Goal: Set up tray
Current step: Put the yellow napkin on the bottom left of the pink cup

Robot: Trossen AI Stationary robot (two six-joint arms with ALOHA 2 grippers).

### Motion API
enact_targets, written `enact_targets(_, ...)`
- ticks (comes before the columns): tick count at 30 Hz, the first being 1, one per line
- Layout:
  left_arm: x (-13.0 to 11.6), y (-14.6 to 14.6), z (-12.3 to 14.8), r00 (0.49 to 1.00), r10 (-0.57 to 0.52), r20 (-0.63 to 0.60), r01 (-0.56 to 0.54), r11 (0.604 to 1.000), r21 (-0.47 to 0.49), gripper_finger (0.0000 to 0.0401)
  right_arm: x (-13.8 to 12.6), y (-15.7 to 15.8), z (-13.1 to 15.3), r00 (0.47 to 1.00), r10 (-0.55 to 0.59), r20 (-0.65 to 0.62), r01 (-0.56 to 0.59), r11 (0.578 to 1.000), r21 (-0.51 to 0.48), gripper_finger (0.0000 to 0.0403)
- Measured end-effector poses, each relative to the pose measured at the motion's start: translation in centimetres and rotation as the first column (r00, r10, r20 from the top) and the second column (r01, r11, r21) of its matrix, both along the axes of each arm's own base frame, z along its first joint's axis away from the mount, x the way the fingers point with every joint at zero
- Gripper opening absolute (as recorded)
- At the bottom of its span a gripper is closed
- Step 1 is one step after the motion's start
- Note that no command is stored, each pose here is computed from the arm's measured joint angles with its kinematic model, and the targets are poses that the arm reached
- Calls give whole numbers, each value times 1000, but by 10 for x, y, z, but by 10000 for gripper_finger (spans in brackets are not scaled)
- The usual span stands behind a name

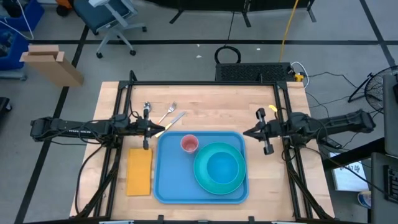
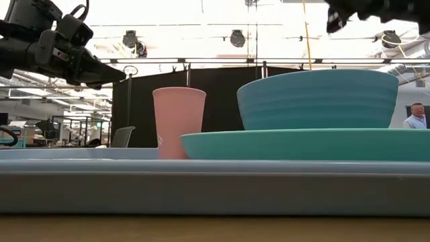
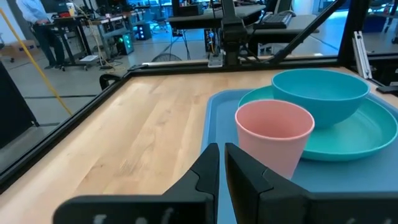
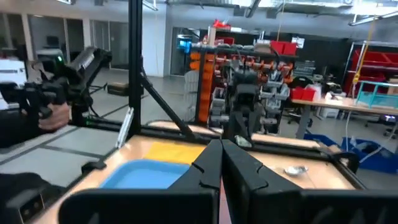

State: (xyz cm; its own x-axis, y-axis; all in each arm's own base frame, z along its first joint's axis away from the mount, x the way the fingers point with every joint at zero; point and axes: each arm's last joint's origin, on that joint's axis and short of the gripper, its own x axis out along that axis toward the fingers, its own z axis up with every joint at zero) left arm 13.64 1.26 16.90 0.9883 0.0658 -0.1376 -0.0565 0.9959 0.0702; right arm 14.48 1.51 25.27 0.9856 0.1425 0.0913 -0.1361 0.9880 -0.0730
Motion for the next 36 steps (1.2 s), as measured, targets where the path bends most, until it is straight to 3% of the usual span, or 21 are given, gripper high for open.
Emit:
enact_targets(4, -1, 0, -5, 999, 6, -51, -7, 1000, -15, 31, -7, -4, -25, 999, -23, 23, 23, 1000, 8, 0)
enact_targets(8, -1, 3, -7, 990, 105, -95, -112, 991, -71, 31, -11, -7, -47, 999, -41, 19, 40, 999, 28, 0)
enact_targets(13, 1, 4, 29, 948, 155, -278, -194, 974, -119, 31, -13, -11, -55, 998, -68, 10, 68, 997, 37, 0)
enact_targets(16, 0, 5, 60, 876, 197, -440, -292, 943, -161, 31, -13, -12, -55, 997, -76, 12, 76, 996, 42, 0)
enact_targets(20, 4, 3, 83, 750, 128, -649, -350, 910, -224, 43, -13, -12, -55, 999, -48, 11, 48, 998, 38, 0)
enact_targets(27, 20, -1, 59, 456, -64, -888, -434, 855, -284, 156, -14, -9, -54, 998, 52, 21, -52, 998, 19, 0)
enact_targets(30, 19, 0, 45, 281, -64, -957, -465, 863, -195, 221, -14, -9, -54, 998, 54, 16, -54, 998, 22, 0)
enact_targets(32, 23, 2, 40, 246, -78, -966, -477, 858, -191, 262, -14, -8, -54, 997, 78, 15, -78, 997, 26, 0)
enact_targets(36, 34, 1, 34, 265, -159, -951, -440, 858, -266, 325, -14, -7, -54, 994, 108, 15, -108, 994, 22, 0)
